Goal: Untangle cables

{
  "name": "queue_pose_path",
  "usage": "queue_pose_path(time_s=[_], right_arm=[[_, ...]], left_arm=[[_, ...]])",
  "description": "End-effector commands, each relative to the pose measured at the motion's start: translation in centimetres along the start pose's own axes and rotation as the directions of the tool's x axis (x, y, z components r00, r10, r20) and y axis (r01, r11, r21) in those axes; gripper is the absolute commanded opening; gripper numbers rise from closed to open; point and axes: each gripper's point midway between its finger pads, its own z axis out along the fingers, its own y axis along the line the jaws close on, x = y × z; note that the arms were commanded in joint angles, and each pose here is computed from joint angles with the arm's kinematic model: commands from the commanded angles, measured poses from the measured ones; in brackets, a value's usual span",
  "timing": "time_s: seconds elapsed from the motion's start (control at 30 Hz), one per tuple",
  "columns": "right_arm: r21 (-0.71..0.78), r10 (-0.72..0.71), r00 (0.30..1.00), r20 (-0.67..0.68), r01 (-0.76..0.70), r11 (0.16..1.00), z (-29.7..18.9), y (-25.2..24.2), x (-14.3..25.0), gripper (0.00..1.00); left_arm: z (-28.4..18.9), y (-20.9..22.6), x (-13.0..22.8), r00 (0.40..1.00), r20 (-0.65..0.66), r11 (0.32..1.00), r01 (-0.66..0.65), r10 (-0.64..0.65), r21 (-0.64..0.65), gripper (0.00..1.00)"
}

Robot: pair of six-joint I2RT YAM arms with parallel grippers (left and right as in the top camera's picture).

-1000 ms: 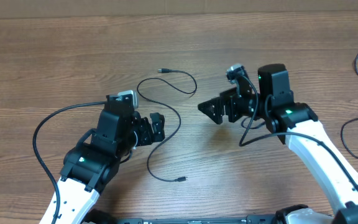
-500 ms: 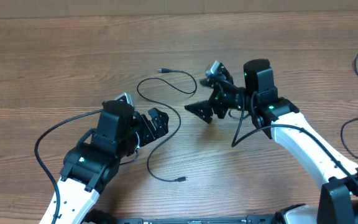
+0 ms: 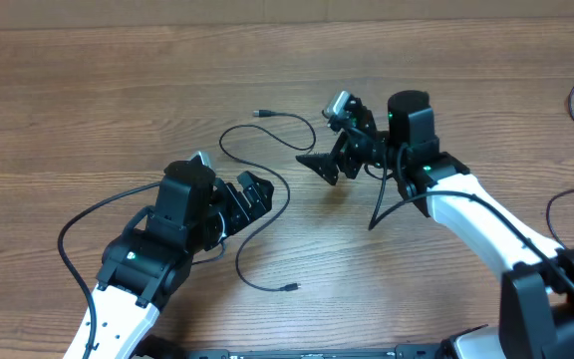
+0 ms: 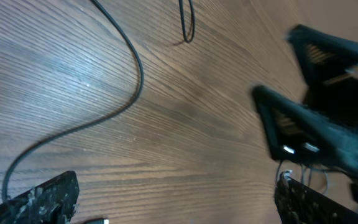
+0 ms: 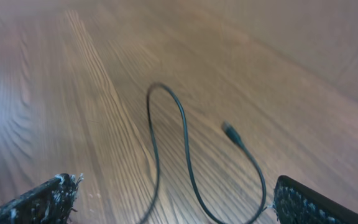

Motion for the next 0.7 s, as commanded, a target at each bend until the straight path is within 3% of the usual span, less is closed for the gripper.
queue_pose_path(time_s=[0.0,0.27,0.5,0.67], right_arm=[[0.008,-0.056,0.997,-0.054,0.057,0.998,1.5,-0.9,2.7,1.0],[0.006,-0.052,0.997,-0.058,0.052,0.999,4.4,-2.1,6.0,0.99],[0.02,-0.107,0.994,0.016,0.107,0.994,5.8,-3.0,5.7,0.94],[-0.012,-0.112,0.993,0.03,0.112,0.994,6.5,-2.4,6.2,0.96]], left_arm=[[0.0,-0.5,0.6,0.999,-0.03,0.999,0.043,-0.043,0.023,1.0],[0.0,-0.3,0.3,0.999,-0.01,0.999,0.042,-0.042,0.013,1.0],[0.0,-0.3,0.0,0.999,0.001,0.999,0.04,-0.04,0.012,1.0],[0.3,-0.4,-0.2,0.999,0.007,0.999,0.04,-0.04,0.012,0.99]])
